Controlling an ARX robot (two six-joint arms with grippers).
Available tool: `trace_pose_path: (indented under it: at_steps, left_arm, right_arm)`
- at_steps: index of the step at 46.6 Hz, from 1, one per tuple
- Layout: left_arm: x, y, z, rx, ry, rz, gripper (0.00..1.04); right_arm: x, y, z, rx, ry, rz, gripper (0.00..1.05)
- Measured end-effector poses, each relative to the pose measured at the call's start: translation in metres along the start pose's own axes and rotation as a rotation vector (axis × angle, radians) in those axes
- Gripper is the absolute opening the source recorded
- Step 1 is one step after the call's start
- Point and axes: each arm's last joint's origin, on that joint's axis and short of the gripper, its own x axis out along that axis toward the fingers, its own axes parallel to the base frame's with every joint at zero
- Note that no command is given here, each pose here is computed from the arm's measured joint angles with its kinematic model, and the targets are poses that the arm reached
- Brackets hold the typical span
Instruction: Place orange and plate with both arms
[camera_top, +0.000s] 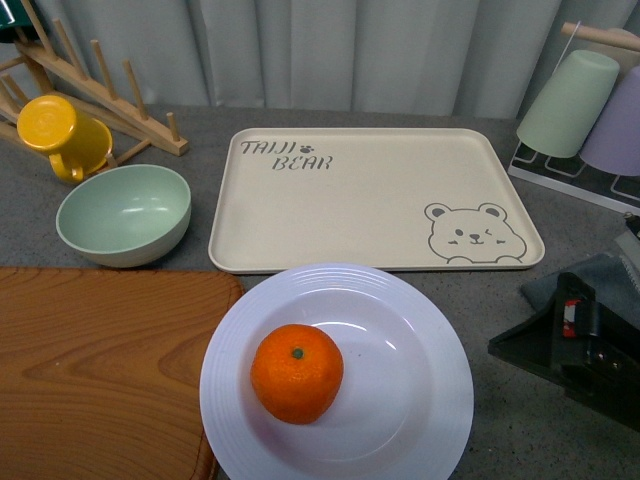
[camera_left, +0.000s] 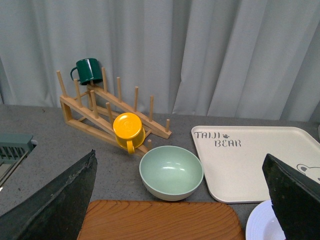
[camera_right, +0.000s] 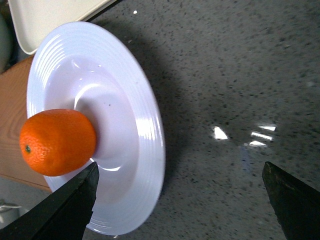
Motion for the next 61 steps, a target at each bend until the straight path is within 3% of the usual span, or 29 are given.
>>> trace_pose_path:
  at_steps: [14, 47, 50, 61]
  left_arm:
    - [0.0, 0.0, 0.0, 0.0, 0.0, 0.0, 0.98]
    - [0.0, 0.0, 0.0, 0.0, 0.0, 0.0, 0.98]
    - [0.0, 0.0, 0.0, 0.0, 0.0, 0.0, 0.98]
    - [0.0, 0.0, 0.0, 0.0, 0.0, 0.0, 0.98]
  right_arm:
    - [0.038, 0.01, -0.003, 0.087, 0.129, 0.154, 0.96]
    - [0.08, 0.007, 0.007, 0.153, 0.184, 0.229, 0.95]
    - [0.085, 0.006, 0.007, 0.157, 0.191, 0.238, 0.91]
    - [0.09, 0.001, 0.004, 0.17, 0.202, 0.219, 0.48]
